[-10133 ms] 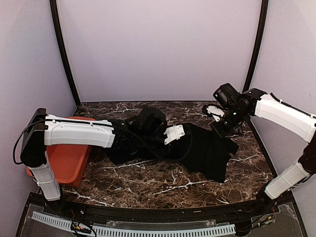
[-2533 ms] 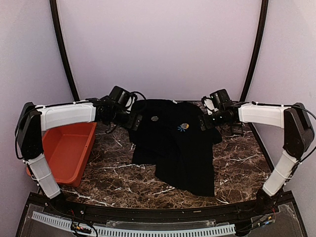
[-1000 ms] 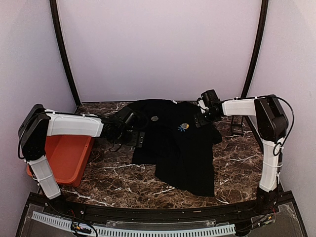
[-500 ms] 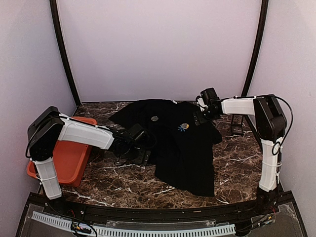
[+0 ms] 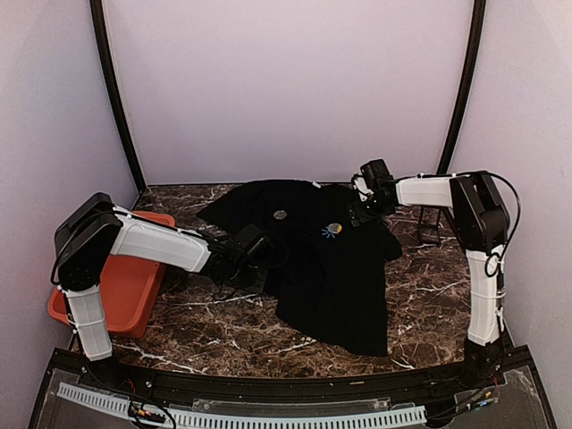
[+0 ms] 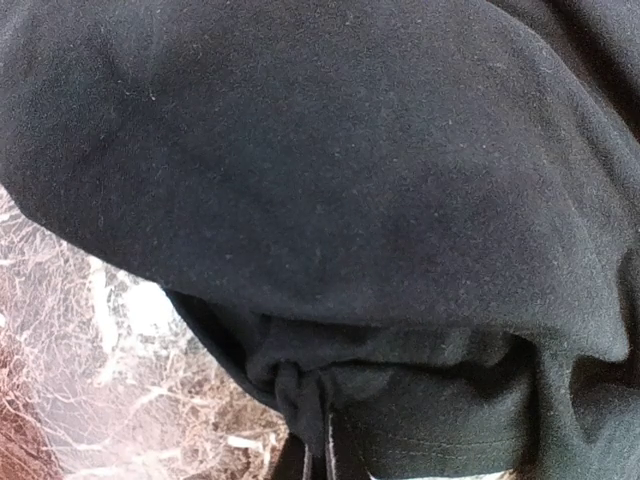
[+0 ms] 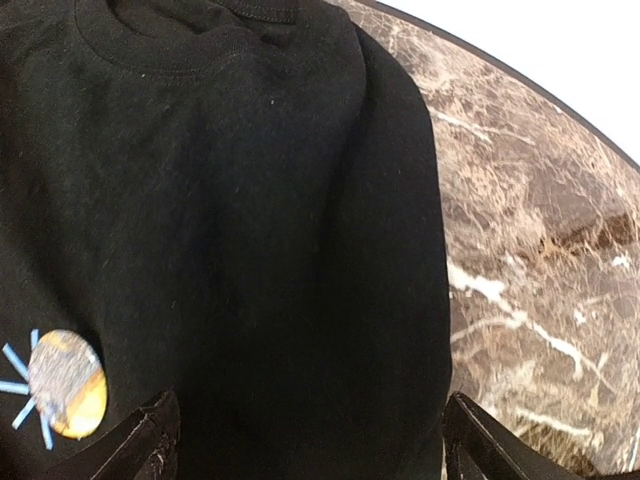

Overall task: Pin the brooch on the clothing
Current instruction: Flatten out the clothing with brooches at the center of the board.

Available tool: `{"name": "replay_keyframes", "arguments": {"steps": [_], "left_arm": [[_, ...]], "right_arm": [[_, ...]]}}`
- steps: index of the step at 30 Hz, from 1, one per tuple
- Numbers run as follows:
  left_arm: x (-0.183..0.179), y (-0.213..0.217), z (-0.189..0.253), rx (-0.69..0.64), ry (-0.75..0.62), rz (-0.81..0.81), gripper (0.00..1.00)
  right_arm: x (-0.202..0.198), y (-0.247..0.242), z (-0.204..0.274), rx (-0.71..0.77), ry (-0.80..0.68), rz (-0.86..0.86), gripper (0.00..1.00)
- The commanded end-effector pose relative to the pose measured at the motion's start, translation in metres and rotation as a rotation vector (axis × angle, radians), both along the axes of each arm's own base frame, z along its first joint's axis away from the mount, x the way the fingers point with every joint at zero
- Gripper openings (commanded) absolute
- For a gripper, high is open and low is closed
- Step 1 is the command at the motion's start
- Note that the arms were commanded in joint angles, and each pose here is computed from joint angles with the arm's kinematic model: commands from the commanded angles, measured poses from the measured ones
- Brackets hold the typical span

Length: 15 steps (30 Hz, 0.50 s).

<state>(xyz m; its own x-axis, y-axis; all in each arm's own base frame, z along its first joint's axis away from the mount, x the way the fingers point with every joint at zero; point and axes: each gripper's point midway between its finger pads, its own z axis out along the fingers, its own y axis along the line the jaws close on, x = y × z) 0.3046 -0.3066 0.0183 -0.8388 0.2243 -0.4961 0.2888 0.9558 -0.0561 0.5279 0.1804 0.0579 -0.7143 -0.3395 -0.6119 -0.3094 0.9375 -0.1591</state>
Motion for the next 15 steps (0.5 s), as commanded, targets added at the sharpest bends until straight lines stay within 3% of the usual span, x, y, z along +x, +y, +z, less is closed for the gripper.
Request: {"name": "replay_keyframes", "arguments": {"steps": [1, 15], "left_arm": [[-0.045, 0.043, -0.029, 0.142, 0.146, -0.005, 0.01], [-0.107, 0.102, 0.011, 0.058, 0.197, 0.052, 0.01]], "right_arm": [[0.007, -0.001, -0.020, -0.020, 0.033, 0.011, 0.88], [0.026, -0.025, -0.041, -0.042, 0.099, -0.108, 0.89]]}}
